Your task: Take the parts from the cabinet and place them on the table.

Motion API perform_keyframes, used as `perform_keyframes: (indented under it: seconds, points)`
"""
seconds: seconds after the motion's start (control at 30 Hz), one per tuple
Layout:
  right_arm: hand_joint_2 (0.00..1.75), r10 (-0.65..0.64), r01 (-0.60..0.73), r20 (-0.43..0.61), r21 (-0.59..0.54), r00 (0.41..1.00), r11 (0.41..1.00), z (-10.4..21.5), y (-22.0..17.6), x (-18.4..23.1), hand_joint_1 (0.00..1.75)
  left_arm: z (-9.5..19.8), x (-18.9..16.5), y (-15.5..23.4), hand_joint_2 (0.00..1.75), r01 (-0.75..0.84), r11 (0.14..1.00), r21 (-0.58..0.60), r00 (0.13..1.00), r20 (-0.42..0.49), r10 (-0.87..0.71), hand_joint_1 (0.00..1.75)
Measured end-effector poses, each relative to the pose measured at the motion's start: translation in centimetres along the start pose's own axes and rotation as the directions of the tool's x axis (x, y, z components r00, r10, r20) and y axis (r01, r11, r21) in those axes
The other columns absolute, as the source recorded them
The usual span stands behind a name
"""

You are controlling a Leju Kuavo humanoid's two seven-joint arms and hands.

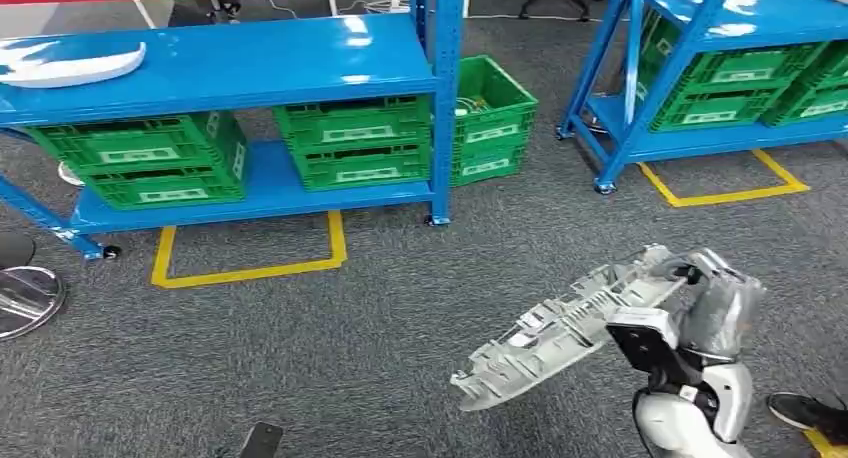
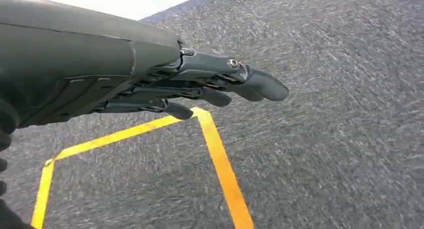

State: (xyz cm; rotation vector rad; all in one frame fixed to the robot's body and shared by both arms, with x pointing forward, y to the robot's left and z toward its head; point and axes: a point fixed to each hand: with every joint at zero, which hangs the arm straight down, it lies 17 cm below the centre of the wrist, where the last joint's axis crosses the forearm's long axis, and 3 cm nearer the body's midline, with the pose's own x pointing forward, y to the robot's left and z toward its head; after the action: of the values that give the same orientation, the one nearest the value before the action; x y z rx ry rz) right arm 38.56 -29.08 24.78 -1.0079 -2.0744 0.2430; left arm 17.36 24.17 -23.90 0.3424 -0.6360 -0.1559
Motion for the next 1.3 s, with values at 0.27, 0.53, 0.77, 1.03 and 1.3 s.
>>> perform_keyframes:
  seconds: [0.27, 0.53, 0.77, 1.03, 1.3]
  points:
    - [1.75, -0.028, 0.027, -0.039, -0.037, 0.999, 0.999, 0.5, -2.2, -1.5, 1.75, 0.2, -0.7, 0.2, 1.75, 0.003, 1.0, 0.004, 1.0, -0.009, -0.003, 0.0]
    - [1.75, 0.003, -0.005, -0.043, -0.05, 0.999, 0.999, 0.1, -4.0, -2.9, 1.75, 0.0, -0.2, 0.2, 1.75, 0.003, 1.0, 0.004, 1.0, -0.001, -0.003, 0.0]
    - [1.75, 0.012, -0.014, -0.048, -0.052, 0.999, 0.999, 0.0, -4.5, -3.4, 1.75, 0.1, -0.5, 0.2, 1.75, 0.006, 1.0, 0.0, 1.0, -0.004, -0.006, 0.0]
    - [1.75, 0.026, -0.029, -0.047, -0.066, 0.999, 0.997, 0.1, -5.5, -3.7, 1.75, 0.2, -0.2, -0.1, 1.75, 0.003, 1.0, -0.004, 1.0, 0.002, -0.003, 0.0]
    - [1.75, 0.028, -0.031, -0.052, -0.059, 0.998, 0.998, 0.6, -5.5, -3.9, 1.75, 0.4, -0.9, 0.0, 1.75, 0.008, 1.0, -0.004, 1.0, -0.007, -0.008, 0.0]
